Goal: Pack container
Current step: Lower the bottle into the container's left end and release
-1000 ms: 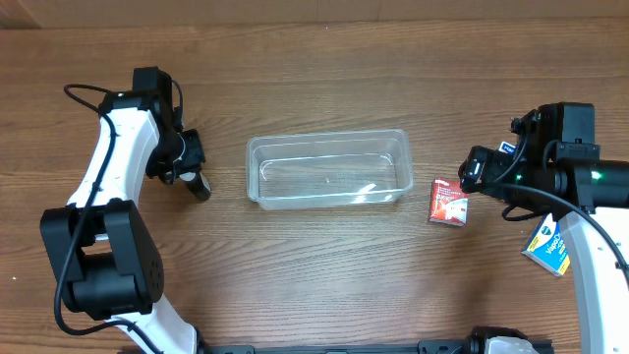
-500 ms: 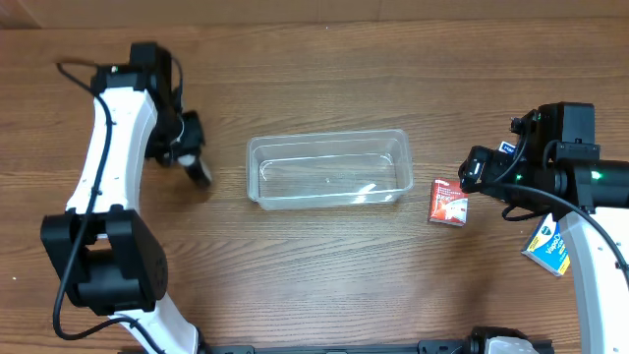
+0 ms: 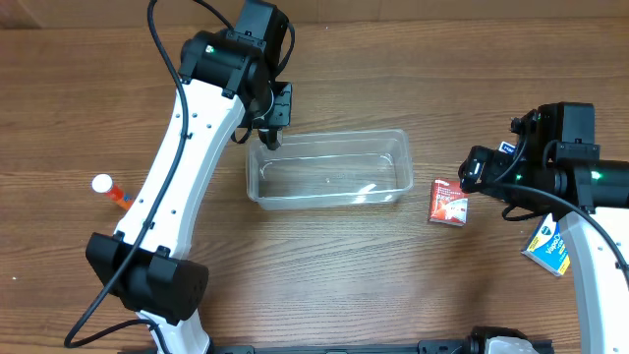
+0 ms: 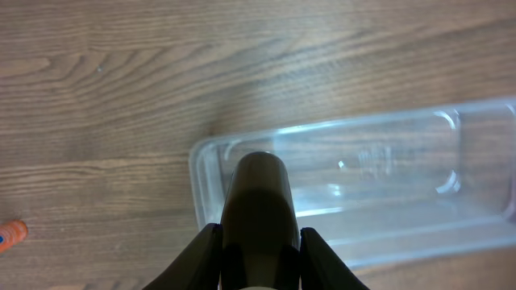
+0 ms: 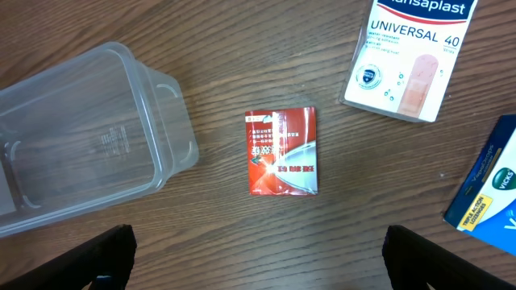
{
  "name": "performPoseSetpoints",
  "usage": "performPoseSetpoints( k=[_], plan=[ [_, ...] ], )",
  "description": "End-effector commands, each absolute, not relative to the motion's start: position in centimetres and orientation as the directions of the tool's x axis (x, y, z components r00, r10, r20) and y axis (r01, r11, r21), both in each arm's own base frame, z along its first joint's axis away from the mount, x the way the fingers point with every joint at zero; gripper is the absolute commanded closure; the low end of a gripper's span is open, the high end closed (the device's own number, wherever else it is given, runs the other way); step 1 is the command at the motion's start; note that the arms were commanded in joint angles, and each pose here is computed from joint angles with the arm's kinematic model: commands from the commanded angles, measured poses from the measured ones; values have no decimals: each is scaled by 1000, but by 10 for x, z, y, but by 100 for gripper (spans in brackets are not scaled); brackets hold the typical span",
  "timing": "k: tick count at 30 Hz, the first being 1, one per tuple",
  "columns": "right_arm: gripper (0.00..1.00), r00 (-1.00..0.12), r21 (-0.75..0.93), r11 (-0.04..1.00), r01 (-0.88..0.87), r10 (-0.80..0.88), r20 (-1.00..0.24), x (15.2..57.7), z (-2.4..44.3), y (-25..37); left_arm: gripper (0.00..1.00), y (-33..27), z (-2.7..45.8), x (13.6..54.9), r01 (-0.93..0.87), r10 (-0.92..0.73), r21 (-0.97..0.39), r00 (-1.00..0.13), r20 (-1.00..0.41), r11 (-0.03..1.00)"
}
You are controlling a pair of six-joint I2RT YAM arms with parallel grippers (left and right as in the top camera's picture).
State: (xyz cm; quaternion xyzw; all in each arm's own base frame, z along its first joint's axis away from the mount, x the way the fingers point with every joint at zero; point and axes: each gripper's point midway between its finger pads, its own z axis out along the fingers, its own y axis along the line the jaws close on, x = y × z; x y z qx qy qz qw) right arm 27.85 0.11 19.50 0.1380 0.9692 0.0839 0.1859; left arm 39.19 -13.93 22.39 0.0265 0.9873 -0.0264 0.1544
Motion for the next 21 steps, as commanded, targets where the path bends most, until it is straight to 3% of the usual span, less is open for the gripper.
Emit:
performPoseSetpoints(
  k=[1,8,21],
  plan=[
    [0,-879,222,947,232,302,-369,284,207,0,96,-130,208,394,-9,-8,2,-952,-307,1000],
    [0,-879,229,946,229,302,-368,284,207,1,96,-128,144,389,-6,0,27,-971,-241,1000],
    [0,-880,229,946,229,302,-368,284,207,1,96,-127,102,392,-11,-4,24,-968,-250,1000]
  ],
)
